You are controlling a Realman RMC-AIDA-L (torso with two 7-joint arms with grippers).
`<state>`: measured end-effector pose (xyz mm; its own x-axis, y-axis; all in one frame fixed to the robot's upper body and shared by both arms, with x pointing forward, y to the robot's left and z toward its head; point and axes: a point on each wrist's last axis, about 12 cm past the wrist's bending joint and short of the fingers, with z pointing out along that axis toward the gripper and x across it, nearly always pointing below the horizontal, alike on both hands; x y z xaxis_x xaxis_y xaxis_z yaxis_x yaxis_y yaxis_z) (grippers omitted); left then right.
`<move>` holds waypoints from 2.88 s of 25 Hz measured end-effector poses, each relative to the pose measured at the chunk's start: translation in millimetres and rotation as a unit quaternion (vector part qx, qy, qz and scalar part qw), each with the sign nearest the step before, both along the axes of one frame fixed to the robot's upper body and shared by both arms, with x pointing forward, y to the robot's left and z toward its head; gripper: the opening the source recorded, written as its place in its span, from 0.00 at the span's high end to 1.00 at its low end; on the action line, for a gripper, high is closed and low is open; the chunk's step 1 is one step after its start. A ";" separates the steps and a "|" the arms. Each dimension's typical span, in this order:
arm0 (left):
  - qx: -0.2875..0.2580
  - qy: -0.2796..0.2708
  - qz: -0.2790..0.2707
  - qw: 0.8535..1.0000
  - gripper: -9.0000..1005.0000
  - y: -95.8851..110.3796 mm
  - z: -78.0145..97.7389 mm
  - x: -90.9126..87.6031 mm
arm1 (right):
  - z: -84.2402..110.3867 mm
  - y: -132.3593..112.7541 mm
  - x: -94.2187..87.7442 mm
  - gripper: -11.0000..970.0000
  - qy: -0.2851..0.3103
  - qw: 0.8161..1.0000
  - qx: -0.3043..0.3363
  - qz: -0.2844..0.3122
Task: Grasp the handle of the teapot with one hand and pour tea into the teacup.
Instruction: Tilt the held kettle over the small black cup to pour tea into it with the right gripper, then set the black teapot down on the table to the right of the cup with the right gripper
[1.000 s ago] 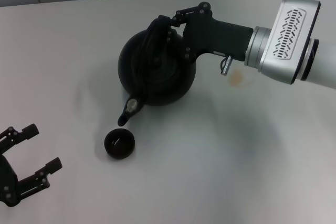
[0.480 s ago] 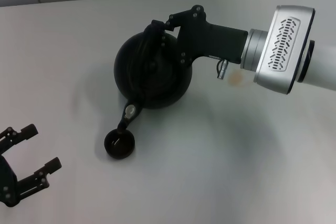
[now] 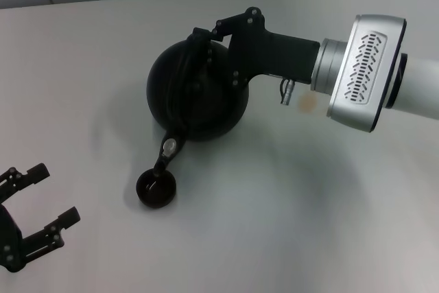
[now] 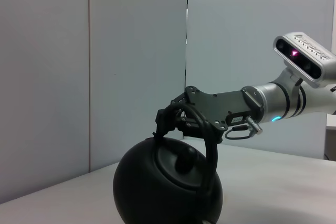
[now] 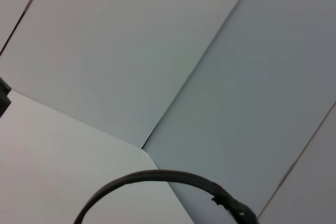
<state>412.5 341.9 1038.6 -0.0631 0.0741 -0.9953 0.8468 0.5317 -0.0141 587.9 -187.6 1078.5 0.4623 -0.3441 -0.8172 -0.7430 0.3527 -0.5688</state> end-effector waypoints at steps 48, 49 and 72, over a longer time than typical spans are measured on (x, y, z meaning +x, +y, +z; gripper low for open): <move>-0.009 -0.006 0.002 1.000 0.19 -2.3 1.0 -0.3 | -6.4 -27.3 2.1 0.91 0.175 0.979 0.076 -0.072; -0.009 -0.006 0.002 1.000 0.19 -2.3 1.0 -0.3 | -8.2 -27.5 2.3 0.91 0.181 0.977 0.076 -0.078; -0.010 -0.009 -0.005 1.000 0.19 -5.1 1.2 0.5 | -22.7 -24.5 -1.8 0.91 0.224 0.965 0.088 -0.109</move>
<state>413.0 336.8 1039.8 -0.0436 0.0551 -0.9975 0.8526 0.5224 -0.0084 586.1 -212.2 1055.8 -0.0179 -0.2309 -0.9728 -0.7974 0.5903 -0.1255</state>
